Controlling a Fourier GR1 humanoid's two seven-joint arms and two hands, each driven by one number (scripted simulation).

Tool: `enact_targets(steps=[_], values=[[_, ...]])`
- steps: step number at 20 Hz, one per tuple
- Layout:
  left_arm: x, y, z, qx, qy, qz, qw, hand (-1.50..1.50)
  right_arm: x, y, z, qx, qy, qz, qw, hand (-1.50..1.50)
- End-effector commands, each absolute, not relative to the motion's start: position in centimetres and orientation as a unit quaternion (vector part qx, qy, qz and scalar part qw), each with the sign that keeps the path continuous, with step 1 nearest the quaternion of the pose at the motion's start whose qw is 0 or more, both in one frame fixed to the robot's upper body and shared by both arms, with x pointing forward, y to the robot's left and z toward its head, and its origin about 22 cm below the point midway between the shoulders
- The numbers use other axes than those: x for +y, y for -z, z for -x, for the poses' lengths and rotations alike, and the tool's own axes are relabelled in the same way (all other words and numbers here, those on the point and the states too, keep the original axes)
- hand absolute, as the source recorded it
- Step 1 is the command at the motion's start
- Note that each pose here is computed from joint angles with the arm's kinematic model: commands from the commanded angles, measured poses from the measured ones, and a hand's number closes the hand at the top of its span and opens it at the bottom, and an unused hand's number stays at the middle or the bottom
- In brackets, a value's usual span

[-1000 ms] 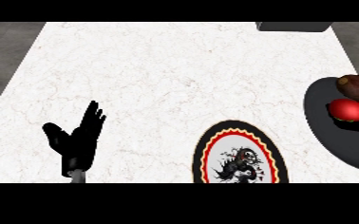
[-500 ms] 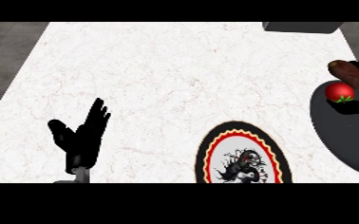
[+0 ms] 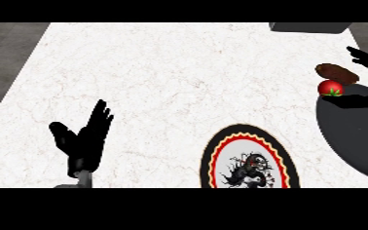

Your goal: Pick the tomato from the plate and place it in the pan

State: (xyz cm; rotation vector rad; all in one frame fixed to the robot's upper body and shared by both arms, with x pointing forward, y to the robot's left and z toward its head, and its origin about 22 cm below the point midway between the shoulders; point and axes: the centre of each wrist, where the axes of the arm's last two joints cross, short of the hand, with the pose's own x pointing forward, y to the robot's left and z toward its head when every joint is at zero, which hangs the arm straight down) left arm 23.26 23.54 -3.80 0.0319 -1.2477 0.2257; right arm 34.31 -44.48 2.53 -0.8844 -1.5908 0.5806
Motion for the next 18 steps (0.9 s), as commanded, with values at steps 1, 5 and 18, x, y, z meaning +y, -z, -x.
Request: enact_targets(steps=[1, 5, 18], values=[[23.9, 3.8, -23.2, -0.581, -0.112, -0.025, 0.806, 0.00, -45.2, -3.0, -34.5, -0.751, -0.155, 0.281, 0.577, -1.50], [24.4, 4.5, -23.1, -0.585, -0.110, -0.027, 0.803, 0.00, -48.1, -3.7, -32.9, -0.759, -0.100, 0.207, 0.610, -1.50], [25.3, 4.2, -22.8, -0.581, -0.126, -0.033, 0.804, 0.00, -55.9, -3.8, -24.0, -0.779, -0.059, 0.020, 0.624, -1.50]])
